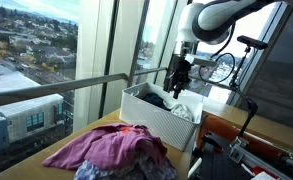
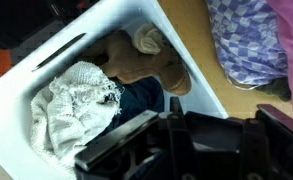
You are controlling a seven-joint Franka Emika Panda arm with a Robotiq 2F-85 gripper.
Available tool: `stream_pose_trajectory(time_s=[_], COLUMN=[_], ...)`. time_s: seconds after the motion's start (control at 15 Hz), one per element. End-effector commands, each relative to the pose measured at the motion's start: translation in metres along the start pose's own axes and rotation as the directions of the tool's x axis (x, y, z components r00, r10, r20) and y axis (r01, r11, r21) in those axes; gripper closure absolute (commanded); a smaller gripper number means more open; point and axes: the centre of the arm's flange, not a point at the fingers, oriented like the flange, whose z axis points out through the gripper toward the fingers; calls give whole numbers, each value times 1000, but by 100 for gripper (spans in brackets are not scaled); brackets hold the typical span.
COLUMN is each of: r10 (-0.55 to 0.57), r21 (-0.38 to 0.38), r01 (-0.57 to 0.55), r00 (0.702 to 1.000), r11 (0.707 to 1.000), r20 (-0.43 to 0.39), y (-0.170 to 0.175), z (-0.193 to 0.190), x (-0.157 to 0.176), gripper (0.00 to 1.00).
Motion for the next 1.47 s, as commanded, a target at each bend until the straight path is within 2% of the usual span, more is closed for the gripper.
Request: stream_pose_trajectory(time_s=[0.0,0.27,0.67,1.0,1.33,1.4], r10=[7,32,108,161,157,151], r21=[2,-54,-160,-224,-247,-248], r01=[-7,-31,-103,-158,-143,-136], r00=[1000,999,994,987,987,987], r11=[1000,998,982,962,958,959], r20=[9,22,23,-8,36,45], y=[0,3,40,68,61,58], z=[1,61,154,200,243,249], x=[-7,5,35,63,69,69], gripper=[74,46,1,0,0,25])
